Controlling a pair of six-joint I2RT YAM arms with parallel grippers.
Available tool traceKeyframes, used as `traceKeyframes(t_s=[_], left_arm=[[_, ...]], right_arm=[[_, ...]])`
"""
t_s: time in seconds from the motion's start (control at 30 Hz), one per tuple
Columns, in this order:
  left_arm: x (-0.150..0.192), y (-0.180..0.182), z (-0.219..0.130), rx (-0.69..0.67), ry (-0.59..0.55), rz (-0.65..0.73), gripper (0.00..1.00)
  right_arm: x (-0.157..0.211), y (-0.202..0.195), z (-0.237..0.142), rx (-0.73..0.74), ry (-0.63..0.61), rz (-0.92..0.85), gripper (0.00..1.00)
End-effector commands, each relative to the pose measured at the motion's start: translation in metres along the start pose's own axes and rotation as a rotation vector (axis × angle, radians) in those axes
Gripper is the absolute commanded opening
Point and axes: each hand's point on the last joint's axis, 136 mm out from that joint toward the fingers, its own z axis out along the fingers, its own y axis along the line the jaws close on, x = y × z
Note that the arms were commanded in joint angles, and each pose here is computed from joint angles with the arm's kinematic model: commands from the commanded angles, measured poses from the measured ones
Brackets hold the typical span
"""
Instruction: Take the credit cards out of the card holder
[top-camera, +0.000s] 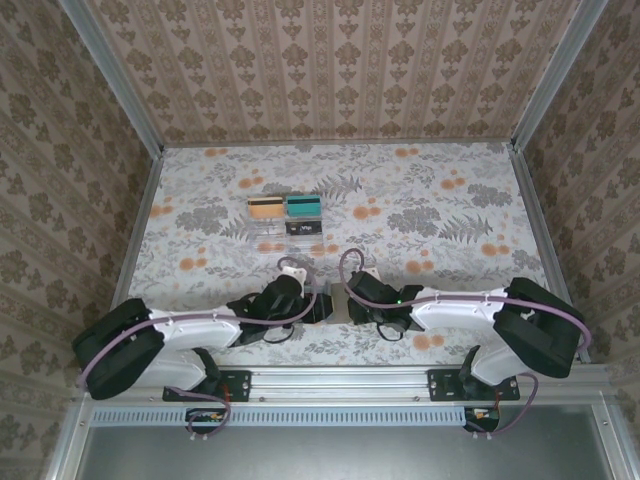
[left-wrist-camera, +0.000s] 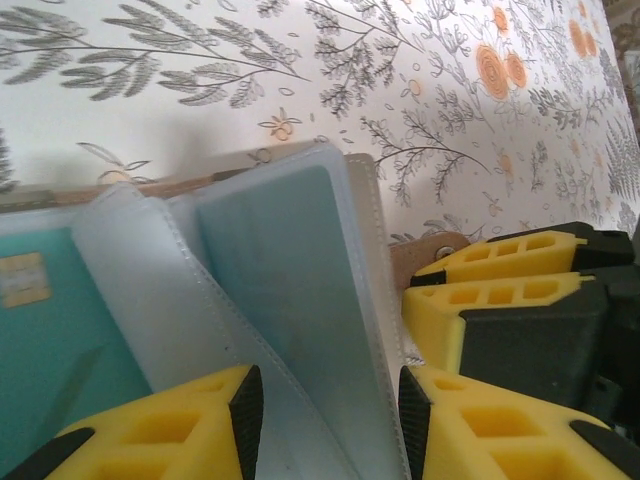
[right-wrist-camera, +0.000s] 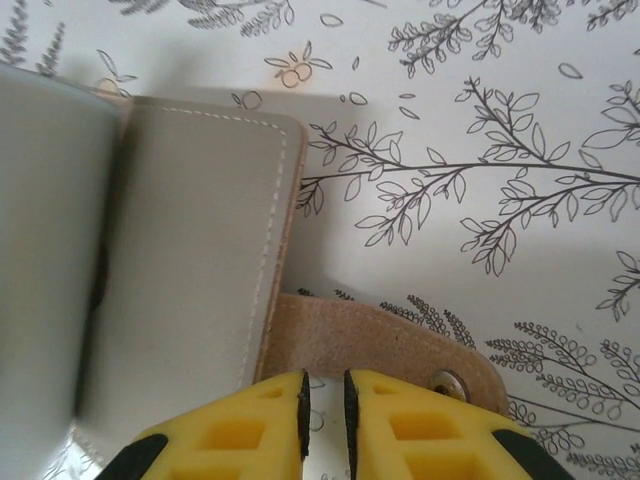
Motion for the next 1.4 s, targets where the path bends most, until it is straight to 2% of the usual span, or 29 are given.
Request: traceKeyframes(t_s=[0.0,0.27,0.53,0.73,0.97,1.03,1.1,1.23,1.37], left_arm=[[-0.006,-0.022,0.006,0.054,-0.007,0.032,0.43],[-0.007,-0.035,0.01,0.051,0.01,0.075,0.44],[-0.019,-0.033,-0.013,0.009,-0.042,0.104,0.45],[-0.024,0.004,-0.042,-0.111,-0.09,0.073,0.45],[-0.02,0.042,-0.06,-0.152,-0.124,-0.004,0.42],[-0.019,0.049,-0.062,-0.167,-0.123,-0.014,0.39],[-0.016,0.055,-0.06,-0.172,-0.113,-0.023,0.37],[-0.011,0.062,-0.056,-0.196,-0.095,-0.027,0.36],[-0.007,0.066,-0.051,-0.202,-0.082,-0.037,0.35]], right_arm=[[-0.008,-0.004,-0.015,0.005,-0.05,0.024,0.22],[-0.01,-0.018,-0.026,0.027,-0.09,0.057,0.27],[-0.011,-0.015,-0.03,-0.008,-0.093,0.058,0.31],[-0.018,0.003,-0.037,-0.069,-0.1,0.028,0.35],[-0.022,0.02,-0.041,-0.099,-0.093,0.0,0.35],[-0.021,0.025,-0.037,-0.1,-0.081,-0.01,0.35],[-0.02,0.031,-0.035,-0.103,-0.073,-0.021,0.3],[-0.018,0.044,-0.029,-0.114,-0.055,-0.048,0.28],[-0.011,0.053,-0.015,-0.122,-0.017,-0.062,0.21]])
